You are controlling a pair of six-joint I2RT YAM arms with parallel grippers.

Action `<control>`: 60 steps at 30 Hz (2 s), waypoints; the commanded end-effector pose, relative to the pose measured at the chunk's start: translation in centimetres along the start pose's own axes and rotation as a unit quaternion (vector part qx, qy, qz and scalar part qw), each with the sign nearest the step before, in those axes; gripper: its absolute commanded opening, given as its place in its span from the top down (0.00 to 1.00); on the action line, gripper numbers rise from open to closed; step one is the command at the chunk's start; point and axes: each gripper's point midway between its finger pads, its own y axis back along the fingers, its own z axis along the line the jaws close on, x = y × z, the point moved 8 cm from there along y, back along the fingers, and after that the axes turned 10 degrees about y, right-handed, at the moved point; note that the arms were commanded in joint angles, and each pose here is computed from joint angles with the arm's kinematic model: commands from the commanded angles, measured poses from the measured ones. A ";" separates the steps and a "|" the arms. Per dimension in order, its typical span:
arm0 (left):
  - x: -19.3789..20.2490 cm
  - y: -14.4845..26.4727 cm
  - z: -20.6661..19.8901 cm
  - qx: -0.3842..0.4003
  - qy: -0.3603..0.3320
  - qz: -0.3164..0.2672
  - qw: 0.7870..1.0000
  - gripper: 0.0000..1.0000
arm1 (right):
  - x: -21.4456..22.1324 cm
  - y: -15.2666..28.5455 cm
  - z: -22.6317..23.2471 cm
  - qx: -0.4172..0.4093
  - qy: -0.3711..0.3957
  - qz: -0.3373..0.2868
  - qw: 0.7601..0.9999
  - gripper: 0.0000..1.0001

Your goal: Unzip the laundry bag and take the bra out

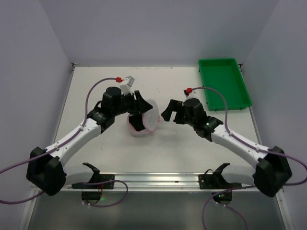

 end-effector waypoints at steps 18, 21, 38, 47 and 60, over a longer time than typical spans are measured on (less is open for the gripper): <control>2.2 -6.0 -8.8 -0.024 -0.096 0.019 0.995 0.07 | -4.8 17.3 -2.7 0.061 0.055 -0.272 0.959 0.01; -0.1 -3.5 -7.4 -0.116 -0.119 -0.035 0.985 0.06 | -4.9 15.4 -0.9 0.001 0.083 -0.232 0.969 0.01; 2.5 3.8 3.8 -0.276 -0.103 -0.004 0.956 0.23 | -1.8 -0.1 9.2 -0.149 0.140 -0.047 0.978 0.18; 3.3 3.4 6.0 -0.295 -0.097 -0.008 0.951 0.71 | -0.4 -4.0 10.6 -0.160 0.175 -0.026 0.971 0.19; 3.8 3.9 6.3 -0.276 -0.086 -0.029 0.957 0.97 | 3.0 -10.2 9.6 -0.098 0.264 0.032 0.959 0.09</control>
